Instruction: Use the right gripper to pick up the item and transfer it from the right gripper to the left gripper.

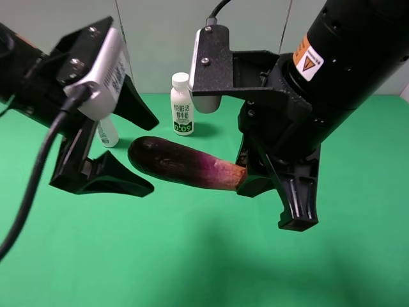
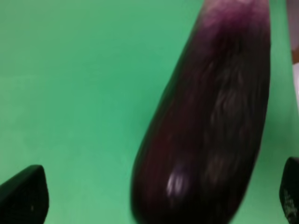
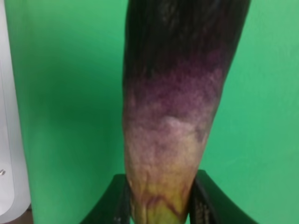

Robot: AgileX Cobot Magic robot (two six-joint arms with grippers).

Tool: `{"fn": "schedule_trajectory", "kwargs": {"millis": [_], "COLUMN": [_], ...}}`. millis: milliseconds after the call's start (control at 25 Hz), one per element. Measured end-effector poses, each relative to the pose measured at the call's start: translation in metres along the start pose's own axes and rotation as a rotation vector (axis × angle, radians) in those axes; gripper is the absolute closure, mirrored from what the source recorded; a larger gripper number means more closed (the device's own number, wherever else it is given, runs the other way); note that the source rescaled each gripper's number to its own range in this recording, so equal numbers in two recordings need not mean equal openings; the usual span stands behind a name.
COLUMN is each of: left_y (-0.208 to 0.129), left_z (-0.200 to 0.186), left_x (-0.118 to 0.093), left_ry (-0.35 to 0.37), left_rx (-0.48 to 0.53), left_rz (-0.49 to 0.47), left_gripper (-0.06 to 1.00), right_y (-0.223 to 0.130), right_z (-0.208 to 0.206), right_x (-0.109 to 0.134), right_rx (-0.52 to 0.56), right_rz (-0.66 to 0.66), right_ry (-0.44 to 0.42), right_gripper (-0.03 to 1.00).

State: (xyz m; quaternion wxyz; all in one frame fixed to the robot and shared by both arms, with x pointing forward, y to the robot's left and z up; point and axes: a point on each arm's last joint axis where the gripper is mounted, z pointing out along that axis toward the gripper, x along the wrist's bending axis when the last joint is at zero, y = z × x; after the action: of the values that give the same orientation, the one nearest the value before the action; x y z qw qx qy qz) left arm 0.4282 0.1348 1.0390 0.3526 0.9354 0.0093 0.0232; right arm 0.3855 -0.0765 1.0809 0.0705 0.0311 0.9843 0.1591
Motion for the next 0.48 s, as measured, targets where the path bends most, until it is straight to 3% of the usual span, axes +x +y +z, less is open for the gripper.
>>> {"fn": "schedule_trajectory", "kwargs": {"millis": [240,360,480], "left_y": [0.006,0.006,0.006], "left_z": [0.014,0.015,0.015], "left_x": [-0.006,-0.006,-0.006], "left_ry": [-0.056,-0.057,-0.056], "left_rx": [0.012,0.013,0.012], "left_rz": [0.08,0.085,0.085], "left_gripper": [0.01,0.12,0.29], "right_y": [0.002,0.002,0.002], "right_z": [0.0,0.0,0.0], "right_x": [-0.001,0.0,0.0], "right_rx": [-0.019,-0.022,-0.024], "right_rz": [-0.013,-0.015,-0.016], "right_ry": [-0.006,-0.002,-0.001], "right_gripper": [0.97,0.97,0.97]}}
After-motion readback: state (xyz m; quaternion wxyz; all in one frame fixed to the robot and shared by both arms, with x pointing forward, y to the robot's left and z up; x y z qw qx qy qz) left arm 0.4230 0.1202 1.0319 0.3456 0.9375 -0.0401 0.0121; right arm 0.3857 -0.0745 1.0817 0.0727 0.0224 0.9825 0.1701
